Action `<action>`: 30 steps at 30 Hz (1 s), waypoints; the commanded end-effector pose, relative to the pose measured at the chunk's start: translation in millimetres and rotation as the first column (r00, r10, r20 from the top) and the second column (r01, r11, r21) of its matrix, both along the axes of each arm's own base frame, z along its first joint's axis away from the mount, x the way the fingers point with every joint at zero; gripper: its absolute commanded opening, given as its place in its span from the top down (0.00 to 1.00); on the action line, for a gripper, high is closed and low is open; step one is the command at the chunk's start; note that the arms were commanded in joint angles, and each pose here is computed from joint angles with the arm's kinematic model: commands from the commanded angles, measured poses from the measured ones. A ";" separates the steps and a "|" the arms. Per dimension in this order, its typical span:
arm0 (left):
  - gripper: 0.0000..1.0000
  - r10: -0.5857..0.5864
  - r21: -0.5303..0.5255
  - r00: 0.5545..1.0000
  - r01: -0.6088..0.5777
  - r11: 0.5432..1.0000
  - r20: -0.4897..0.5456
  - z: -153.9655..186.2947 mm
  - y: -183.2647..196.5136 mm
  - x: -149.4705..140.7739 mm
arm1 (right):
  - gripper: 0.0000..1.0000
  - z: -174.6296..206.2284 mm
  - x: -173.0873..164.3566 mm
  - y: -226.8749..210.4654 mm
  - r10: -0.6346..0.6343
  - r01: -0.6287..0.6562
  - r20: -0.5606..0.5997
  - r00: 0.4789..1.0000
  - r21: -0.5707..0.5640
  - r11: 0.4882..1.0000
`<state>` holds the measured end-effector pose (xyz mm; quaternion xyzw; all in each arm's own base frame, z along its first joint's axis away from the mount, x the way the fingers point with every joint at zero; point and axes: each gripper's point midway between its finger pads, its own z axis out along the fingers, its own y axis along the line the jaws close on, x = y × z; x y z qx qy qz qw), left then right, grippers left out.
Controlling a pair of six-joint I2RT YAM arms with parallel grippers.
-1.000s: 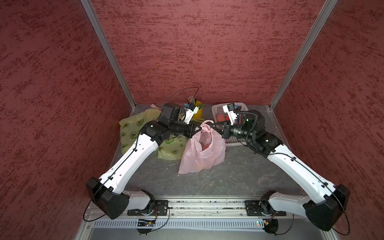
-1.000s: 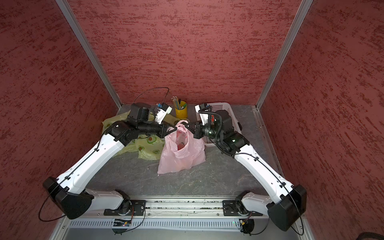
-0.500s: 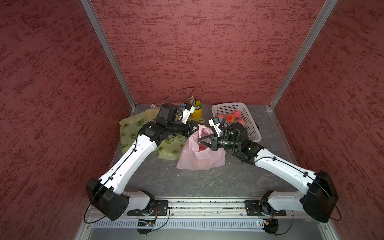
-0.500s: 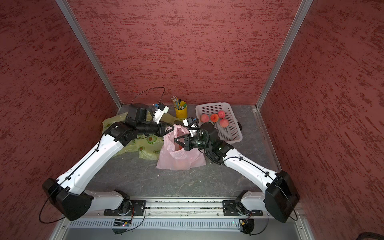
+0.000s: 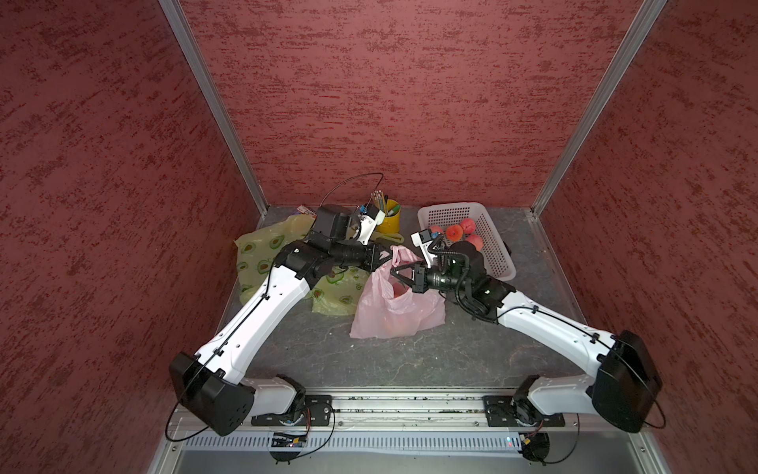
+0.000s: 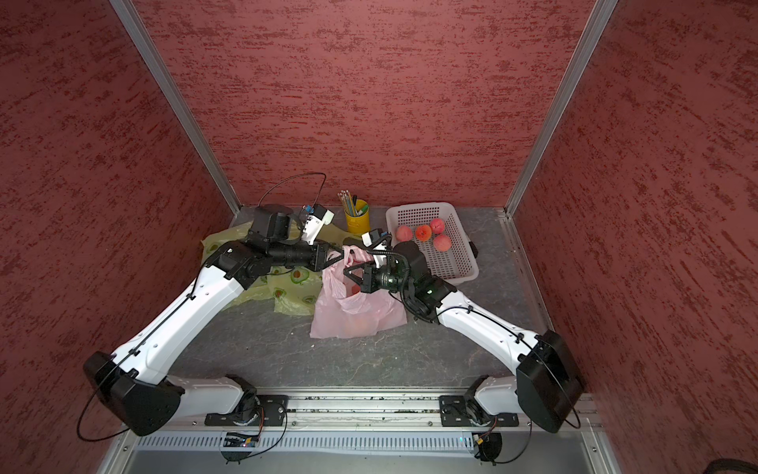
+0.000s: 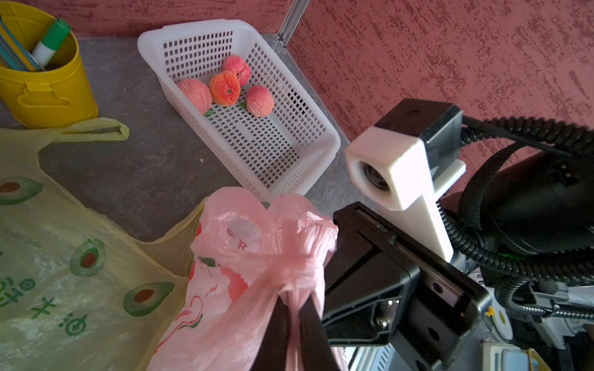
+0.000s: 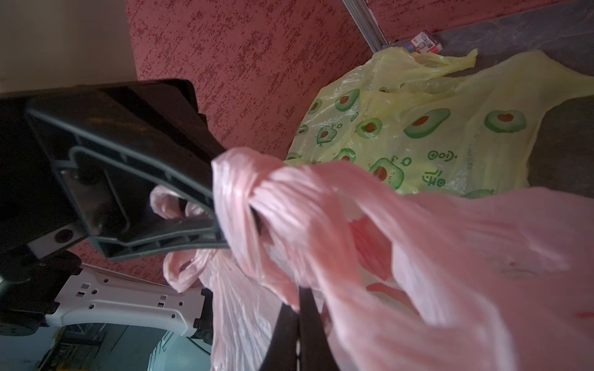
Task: Place the peach into a plastic bag & tie a knot
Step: Cross the plastic bag at the center of the board.
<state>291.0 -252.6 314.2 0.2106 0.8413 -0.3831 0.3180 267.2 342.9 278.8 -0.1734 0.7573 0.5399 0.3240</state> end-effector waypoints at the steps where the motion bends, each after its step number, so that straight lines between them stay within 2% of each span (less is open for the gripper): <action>1: 0.81 -0.004 -0.001 1.000 0.004 1.000 0.003 2.8 3.5 -4.8 | 1.00 21.0 1.2 -2.4 -0.028 0.026 0.051 0.998 0.038 0.999; 12: 0.57 0.001 -0.003 1.000 -0.001 1.000 -0.002 2.2 5.0 -4.3 | 1.00 13.3 1.0 -2.5 -0.026 0.025 0.039 0.999 0.026 0.999; 18: 0.57 0.012 0.001 1.000 -0.012 1.000 -0.016 -0.8 4.3 0.1 | 1.00 12.3 -5.2 1.3 0.021 -0.022 0.040 0.999 0.028 0.999; 30: 0.65 0.010 -0.001 1.000 -0.010 1.000 -0.027 -1.9 -0.6 5.3 | 1.00 6.3 -18.4 12.3 0.108 -0.108 0.043 0.993 0.009 0.994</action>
